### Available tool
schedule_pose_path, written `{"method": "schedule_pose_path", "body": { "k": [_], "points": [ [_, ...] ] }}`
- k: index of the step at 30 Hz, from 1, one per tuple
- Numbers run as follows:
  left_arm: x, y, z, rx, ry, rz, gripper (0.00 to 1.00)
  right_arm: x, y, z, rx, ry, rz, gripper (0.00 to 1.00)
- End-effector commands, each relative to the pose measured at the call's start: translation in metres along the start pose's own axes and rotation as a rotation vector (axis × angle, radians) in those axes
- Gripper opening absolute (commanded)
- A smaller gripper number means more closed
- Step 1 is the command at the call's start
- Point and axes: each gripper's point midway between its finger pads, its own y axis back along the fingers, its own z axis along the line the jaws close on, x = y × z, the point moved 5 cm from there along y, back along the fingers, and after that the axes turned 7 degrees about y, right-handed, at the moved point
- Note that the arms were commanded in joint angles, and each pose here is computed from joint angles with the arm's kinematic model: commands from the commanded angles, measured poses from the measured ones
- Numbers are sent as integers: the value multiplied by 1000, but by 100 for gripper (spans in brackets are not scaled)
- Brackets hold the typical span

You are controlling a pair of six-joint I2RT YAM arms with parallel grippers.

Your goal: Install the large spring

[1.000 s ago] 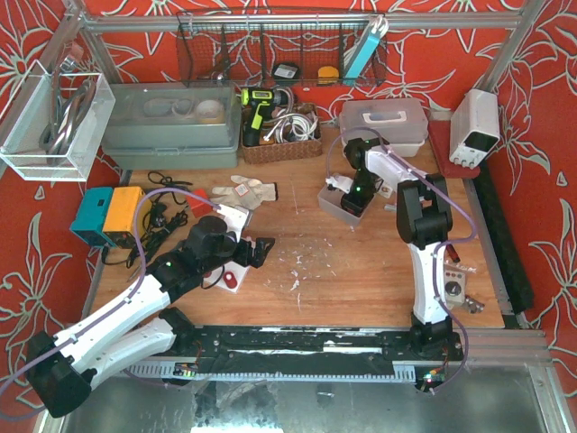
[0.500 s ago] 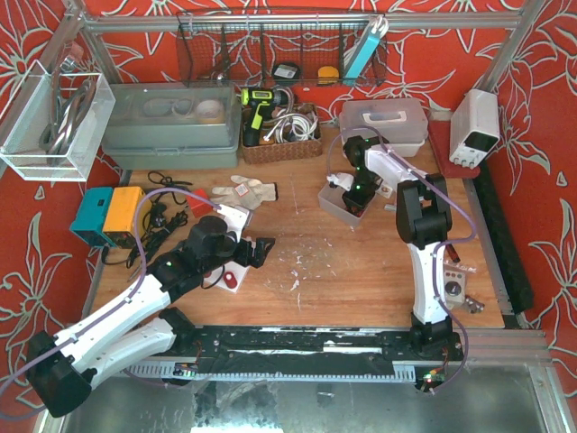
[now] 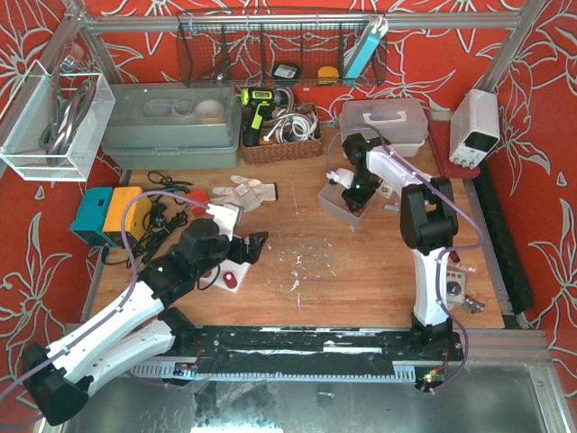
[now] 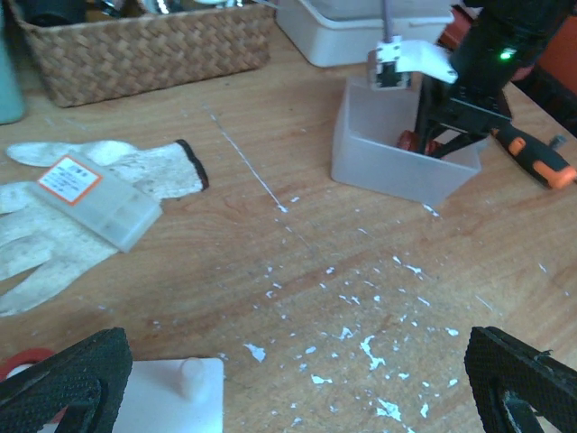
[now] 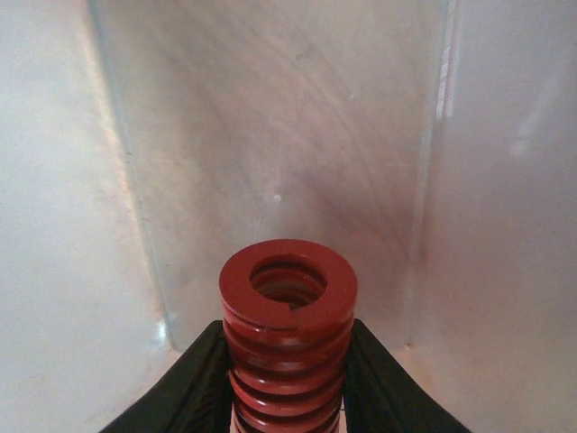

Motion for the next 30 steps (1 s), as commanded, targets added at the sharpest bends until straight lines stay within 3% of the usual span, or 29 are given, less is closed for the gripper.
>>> {"method": "schedule_pose_path", "body": {
  "k": [1, 8, 20, 30],
  "points": [
    [-10, 11, 12, -86, 49, -76, 100, -9, 49, 5, 110, 7, -103, 4],
    [-13, 21, 10, -44, 65, -136, 99, -19, 92, 17, 213, -12, -226, 0],
    [-22, 29, -5, 45, 140, -109, 82, -19, 178, 69, 417, -74, -452, 0],
    [-20, 28, -37, 262, 278, 30, 66, -24, 207, 170, 360, 53, -877, 0]
  ]
}}
